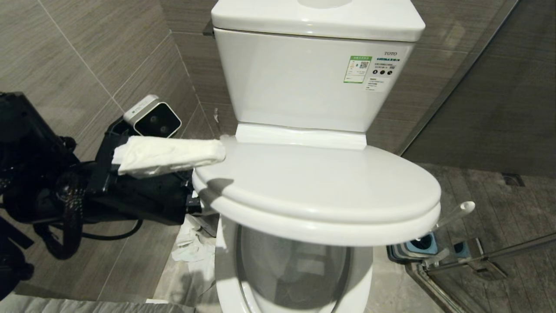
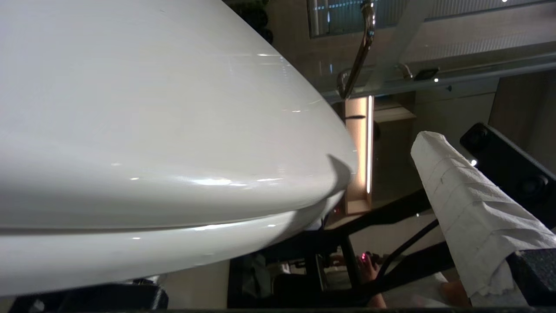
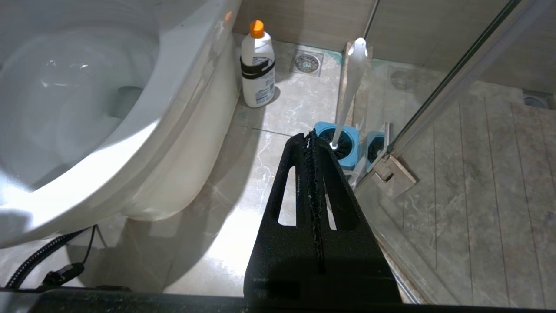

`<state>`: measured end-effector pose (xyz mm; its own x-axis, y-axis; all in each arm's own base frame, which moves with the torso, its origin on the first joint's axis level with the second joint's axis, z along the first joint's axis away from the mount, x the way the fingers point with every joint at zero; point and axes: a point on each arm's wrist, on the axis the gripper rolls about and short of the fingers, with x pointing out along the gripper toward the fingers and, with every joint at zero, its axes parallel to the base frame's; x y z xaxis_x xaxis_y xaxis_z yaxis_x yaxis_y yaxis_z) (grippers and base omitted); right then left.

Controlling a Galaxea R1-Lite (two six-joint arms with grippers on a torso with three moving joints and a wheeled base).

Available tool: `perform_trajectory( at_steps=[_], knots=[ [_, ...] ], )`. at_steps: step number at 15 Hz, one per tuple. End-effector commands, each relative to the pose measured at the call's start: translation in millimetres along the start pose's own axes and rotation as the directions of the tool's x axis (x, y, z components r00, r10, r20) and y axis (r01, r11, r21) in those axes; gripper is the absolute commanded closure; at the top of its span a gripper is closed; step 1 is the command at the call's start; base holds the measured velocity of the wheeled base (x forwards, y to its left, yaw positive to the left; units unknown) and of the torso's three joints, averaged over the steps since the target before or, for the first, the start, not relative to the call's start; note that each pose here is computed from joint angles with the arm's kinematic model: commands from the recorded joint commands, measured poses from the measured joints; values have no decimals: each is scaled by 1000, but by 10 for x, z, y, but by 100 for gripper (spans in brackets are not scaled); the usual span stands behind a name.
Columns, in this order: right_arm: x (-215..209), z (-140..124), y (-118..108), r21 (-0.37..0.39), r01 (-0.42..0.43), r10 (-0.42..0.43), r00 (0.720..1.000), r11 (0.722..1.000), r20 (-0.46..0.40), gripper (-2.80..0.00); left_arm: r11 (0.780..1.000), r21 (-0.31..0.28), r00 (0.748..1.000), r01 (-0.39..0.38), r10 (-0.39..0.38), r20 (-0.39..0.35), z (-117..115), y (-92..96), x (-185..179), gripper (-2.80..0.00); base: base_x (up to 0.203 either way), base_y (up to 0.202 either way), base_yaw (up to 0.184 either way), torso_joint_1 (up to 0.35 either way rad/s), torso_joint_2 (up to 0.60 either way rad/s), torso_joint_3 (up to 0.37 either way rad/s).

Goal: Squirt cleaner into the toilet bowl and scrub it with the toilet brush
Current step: Use the left hand to lift the toilet lid slightly

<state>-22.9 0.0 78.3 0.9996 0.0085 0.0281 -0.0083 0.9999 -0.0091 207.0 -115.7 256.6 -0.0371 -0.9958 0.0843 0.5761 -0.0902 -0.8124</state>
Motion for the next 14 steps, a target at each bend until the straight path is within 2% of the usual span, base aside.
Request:
perform_trajectory(
  at_steps=[1, 6, 9, 12, 14],
  knots=[
    [8, -34, 0, 0, -1, 1, 1000, 1000, -11, 0, 1000, -2, 1000, 4, -4, 1, 108, 52, 50, -280, 0, 0, 0, 0, 0, 0],
    [8, -34, 0, 0, -1, 1, 1000, 1000, -11, 0, 999, 41, 1000, 18, -18, 13, 268, 12, 92, -280, 0, 0, 0, 0, 0, 0],
    [8, -34, 0, 0, -1, 1, 1000, 1000, -11, 0, 994, 101, 999, 31, -35, 35, 403, -126, 78, -280, 0, 0, 0, 0, 0, 0],
    [8, -34, 0, 0, -1, 1, 1000, 1000, -11, 0, 997, 64, 997, 51, -54, 53, 478, -290, 58, -280, 0, 0, 0, 0, 0, 0],
    [8, -34, 0, 0, -1, 1, 1000, 1000, -11, 0, 995, 83, 994, 62, -69, 84, 531, -354, 62, -280, 0, 0, 0, 0, 0, 0]
  ],
)
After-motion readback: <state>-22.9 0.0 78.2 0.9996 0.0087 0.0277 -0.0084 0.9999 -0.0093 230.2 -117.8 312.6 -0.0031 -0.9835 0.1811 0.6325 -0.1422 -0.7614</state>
